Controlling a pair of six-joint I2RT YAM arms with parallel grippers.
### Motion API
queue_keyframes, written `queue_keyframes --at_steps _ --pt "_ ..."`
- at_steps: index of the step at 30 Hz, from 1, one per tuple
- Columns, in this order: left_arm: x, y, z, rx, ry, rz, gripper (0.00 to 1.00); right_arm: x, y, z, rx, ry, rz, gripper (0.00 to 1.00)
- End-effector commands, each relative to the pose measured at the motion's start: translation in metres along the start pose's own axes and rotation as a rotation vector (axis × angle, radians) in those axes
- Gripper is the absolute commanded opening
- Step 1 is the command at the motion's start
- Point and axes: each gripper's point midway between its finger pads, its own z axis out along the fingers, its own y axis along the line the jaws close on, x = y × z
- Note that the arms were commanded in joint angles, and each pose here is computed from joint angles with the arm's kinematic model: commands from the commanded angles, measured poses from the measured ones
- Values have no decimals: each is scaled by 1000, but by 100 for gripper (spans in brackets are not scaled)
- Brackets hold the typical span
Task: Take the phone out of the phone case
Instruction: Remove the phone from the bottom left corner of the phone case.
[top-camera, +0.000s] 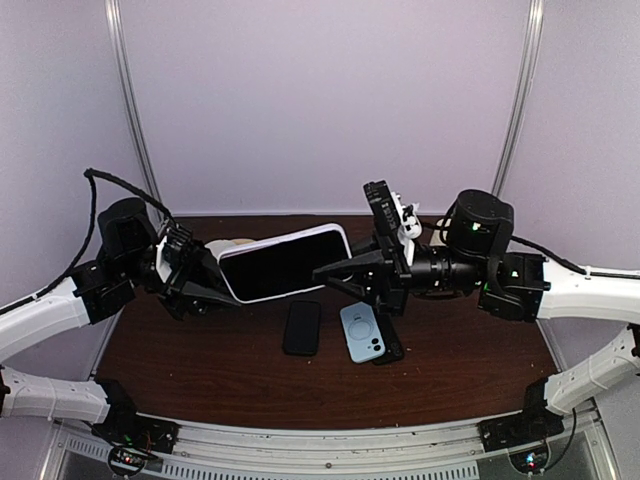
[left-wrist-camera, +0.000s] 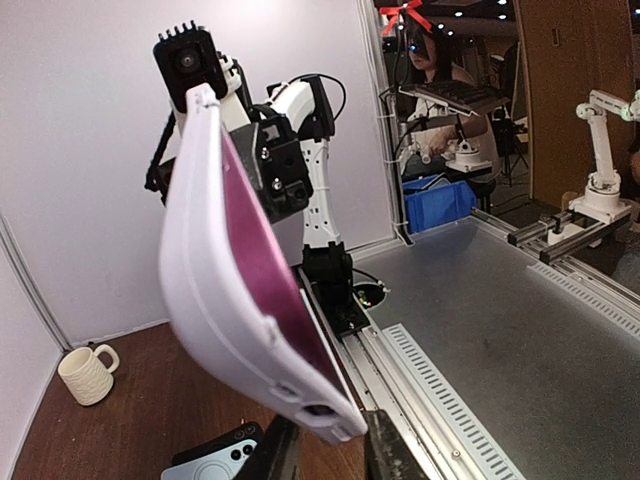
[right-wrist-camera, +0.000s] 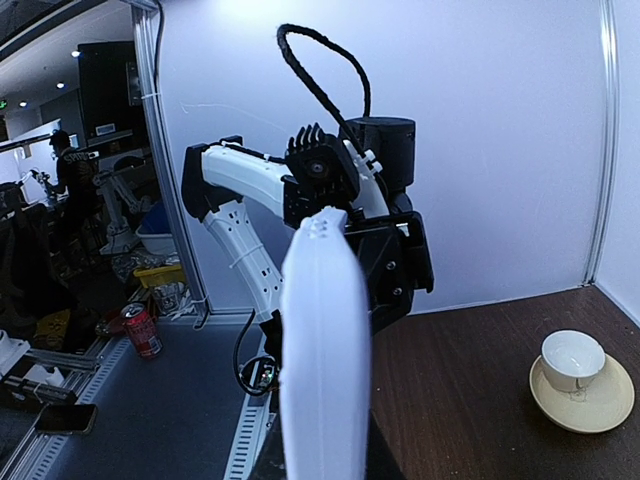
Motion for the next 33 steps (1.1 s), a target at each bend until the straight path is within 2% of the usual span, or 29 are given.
queue_keyframes --at_steps 1,7,12,15,25,29,33 --pt "-10 0 -1 18 -12 32 25 -44 18 -6 -62 -106 -91 0" --pt "-7 1 0 21 -9 21 25 -42 22 -4 -91 -100 -103 0" --pt "-7 -1 0 29 -8 27 38 -37 15 -5 -48 -76 -133 0" --pt "-6 -2 0 34 -4 26 40 -32 11 -3 -34 -54 -143 0" --pt "-5 -3 0 49 0 15 41 -27 4 -3 4 -51 -184 0" --pt "-4 -3 1 57 0 11 32 -23 4 -1 -8 -49 -176 0" --pt "-4 -1 1 55 1 8 30 -22 8 -1 -26 -48 -184 0"
